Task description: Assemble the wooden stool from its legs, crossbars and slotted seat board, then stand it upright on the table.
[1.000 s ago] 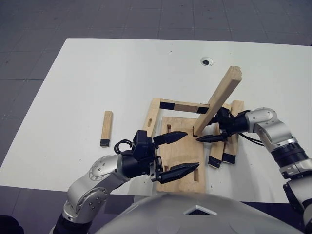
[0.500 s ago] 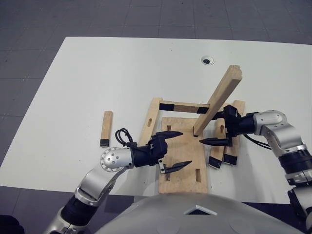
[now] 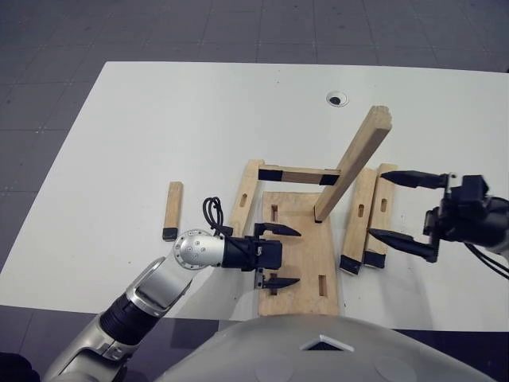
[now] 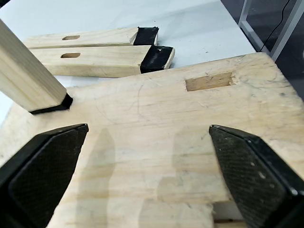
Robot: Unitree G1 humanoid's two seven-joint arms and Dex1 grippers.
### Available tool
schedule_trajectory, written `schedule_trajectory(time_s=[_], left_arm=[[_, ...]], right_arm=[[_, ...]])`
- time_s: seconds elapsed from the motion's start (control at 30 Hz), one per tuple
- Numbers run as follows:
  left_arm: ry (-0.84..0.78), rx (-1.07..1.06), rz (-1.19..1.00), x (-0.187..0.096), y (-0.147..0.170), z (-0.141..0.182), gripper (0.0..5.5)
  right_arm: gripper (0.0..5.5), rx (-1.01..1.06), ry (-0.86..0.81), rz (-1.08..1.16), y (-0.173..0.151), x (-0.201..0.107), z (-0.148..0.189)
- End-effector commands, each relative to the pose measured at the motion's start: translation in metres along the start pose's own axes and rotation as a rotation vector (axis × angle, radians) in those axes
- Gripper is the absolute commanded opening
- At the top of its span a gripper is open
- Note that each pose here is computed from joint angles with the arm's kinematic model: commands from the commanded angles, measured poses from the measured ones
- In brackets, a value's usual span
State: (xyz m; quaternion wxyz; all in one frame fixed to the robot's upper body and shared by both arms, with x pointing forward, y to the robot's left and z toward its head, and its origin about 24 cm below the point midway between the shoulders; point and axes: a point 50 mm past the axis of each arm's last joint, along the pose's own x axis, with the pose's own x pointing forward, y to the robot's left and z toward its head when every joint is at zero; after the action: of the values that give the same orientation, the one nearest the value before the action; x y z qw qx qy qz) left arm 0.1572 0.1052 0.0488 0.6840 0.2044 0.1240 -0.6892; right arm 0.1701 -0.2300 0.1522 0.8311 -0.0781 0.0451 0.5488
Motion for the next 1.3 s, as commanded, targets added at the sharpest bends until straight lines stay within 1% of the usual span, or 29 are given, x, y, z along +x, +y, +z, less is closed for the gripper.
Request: schedule_trajectory(time_s=[0.03, 0.13, 0.23, 0.3, 0.4, 0.5, 0.6, 0.77, 0.87, 1.0, 1.07, 1.13, 1.2, 1.27, 1.3], left_arm=[[0.051, -0.147, -0.027, -0.003, -0.006, -0.018, 4.73], [0.060, -0.221, -0.027, -0.002, -0.006, -0.025, 4.73], [0.057, -0.323, -0.026, -0.001, -0.004, -0.031, 4.73], [0.063, -0.370, -0.015, 0.000, -0.003, -0.036, 4.73], [0.076, -0.387, -0.009, 0.001, -0.001, -0.039, 4.73], [0.099, -0.385, -0.016, 0.001, -0.004, -0.042, 4.73], [0.112, -0.379, -0.029, 0.002, -0.007, -0.043, 4.73], [0.124, -0.369, -0.041, 0.001, -0.008, -0.044, 4.73], [0.127, -0.366, -0.039, 0.000, -0.009, -0.043, 4.73], [0.126, -0.365, -0.036, -0.001, -0.010, -0.044, 4.73], [0.125, -0.365, -0.034, -0.001, -0.010, -0.044, 4.73], [0.124, -0.364, -0.032, -0.001, -0.009, -0.044, 4.73], [0.123, -0.363, -0.032, 0.000, -0.009, -0.044, 4.73], [0.120, -0.360, -0.035, 0.001, -0.010, -0.043, 4.73], [0.119, -0.359, -0.037, 0.001, -0.010, -0.043, 4.73]], right_arm=[[5.47, -0.126, -0.049, -0.061, 0.008, -0.013, 0.036], [5.47, -0.217, -0.103, -0.152, 0.007, -0.019, 0.060], [5.47, -0.272, -0.193, -0.294, -0.004, -0.015, 0.088], [5.47, -0.259, -0.249, -0.387, -0.014, -0.002, 0.102], [5.47, -0.186, -0.283, -0.442, -0.022, 0.020, 0.113], [5.47, -0.086, -0.278, -0.465, -0.036, 0.050, 0.120], [5.47, -0.037, -0.236, -0.461, -0.044, 0.078, 0.122], [5.47, 0.014, -0.139, -0.427, -0.044, 0.109, 0.117], [5.47, 0.019, -0.133, -0.414, -0.041, 0.117, 0.121], [5.47, -0.018, -0.185, -0.418, -0.037, 0.118, 0.142], [5.47, -0.010, -0.234, -0.450, -0.040, 0.114, 0.155], [5.47, 0.000, -0.317, -0.493, -0.045, 0.109, 0.172], [5.47, 0.029, -0.372, -0.517, -0.048, 0.106, 0.181], [5.47, 0.100, -0.308, -0.508, -0.049, 0.114, 0.163], [5.47, 0.150, -0.247, -0.491, -0.045, 0.121, 0.144]])
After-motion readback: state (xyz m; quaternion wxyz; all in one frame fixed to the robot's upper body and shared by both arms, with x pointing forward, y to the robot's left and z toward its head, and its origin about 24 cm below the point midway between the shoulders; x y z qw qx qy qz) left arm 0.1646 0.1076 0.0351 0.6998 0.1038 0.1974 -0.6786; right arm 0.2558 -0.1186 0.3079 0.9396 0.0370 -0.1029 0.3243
